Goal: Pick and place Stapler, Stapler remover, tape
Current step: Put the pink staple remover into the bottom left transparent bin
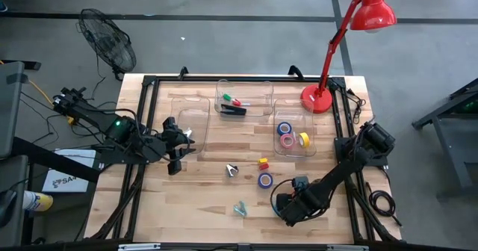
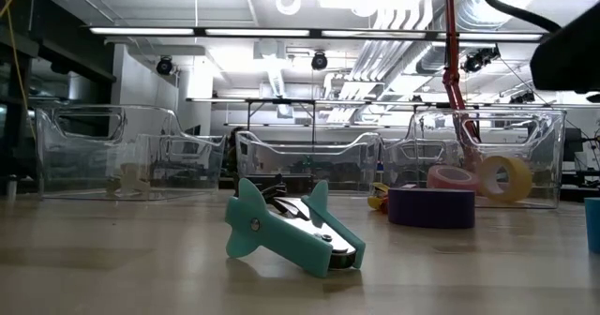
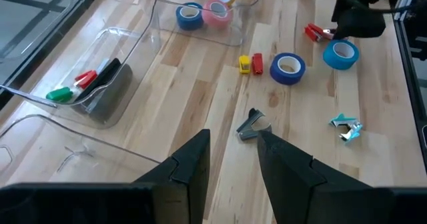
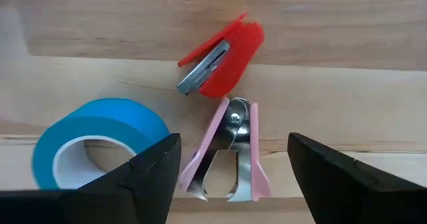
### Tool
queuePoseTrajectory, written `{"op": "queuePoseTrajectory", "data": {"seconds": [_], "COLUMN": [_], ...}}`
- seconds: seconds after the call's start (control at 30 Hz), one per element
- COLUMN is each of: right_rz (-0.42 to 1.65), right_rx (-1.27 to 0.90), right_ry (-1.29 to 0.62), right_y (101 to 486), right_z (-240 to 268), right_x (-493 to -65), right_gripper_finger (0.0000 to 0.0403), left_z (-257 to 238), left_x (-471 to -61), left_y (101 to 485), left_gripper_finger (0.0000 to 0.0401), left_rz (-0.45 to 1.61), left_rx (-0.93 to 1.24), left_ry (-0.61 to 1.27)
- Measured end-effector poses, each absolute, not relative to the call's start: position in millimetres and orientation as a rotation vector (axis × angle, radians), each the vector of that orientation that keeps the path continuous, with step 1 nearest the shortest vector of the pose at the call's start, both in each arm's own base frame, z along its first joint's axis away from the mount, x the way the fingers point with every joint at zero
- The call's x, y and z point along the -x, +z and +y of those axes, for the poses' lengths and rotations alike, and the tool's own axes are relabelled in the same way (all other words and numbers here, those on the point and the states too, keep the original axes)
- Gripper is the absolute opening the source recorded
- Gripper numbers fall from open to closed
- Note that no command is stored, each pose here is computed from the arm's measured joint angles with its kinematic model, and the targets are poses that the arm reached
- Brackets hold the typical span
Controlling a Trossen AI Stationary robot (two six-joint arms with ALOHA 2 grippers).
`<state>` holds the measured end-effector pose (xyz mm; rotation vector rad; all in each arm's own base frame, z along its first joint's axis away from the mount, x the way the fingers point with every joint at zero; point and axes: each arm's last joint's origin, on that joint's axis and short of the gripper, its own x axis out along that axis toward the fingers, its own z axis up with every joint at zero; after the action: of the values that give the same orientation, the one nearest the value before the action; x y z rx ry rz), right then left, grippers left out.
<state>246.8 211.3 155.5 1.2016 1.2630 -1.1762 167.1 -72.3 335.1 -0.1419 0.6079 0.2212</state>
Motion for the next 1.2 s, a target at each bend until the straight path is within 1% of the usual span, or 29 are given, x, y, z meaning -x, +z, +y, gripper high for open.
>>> {"op": "queuePoseTrajectory", "data": {"seconds": [0.1, 0.2, 0.43, 0.8, 1.1, 1.2], "right_rz": [1.263, 1.261, 1.292, 1.322, 1.344, 1.327], "right_rx": [-1.205, -1.223, -1.287, -1.278, -1.247, -1.225], "right_ry": [-1.175, -1.156, -1.094, -1.071, -1.018, -0.953], "right_y": [152.8, 150.8, 136.0, 135.4, 144.7, 157.0], "right_z": [212.3, 213.3, 213.0, 213.1, 210.7, 208.2], "right_x": [-248.0, -249.1, -246.1, -245.2, -241.7, -239.7], "right_gripper_finger": [0.0265, 0.0252, 0.0208, 0.0136, 0.0083, 0.0083], "left_z": [-72.3, -72.3, -72.3, -72.2, -72.2, -72.2], "left_x": [-167.1, -167.1, -167.0, -167.0, -167.0, -167.0], "left_y": [335.1, 335.1, 335.1, 335.1, 335.1, 335.1], "left_gripper_finger": [0.0122, 0.0122, 0.0122, 0.0122, 0.0122, 0.0122], "left_rz": [0.608, 0.608, 0.608, 0.609, 0.608, 0.608], "left_rx": [0.142, 0.142, 0.141, 0.140, 0.141, 0.141], "left_ry": [0.221, 0.222, 0.221, 0.222, 0.221, 0.222]}}
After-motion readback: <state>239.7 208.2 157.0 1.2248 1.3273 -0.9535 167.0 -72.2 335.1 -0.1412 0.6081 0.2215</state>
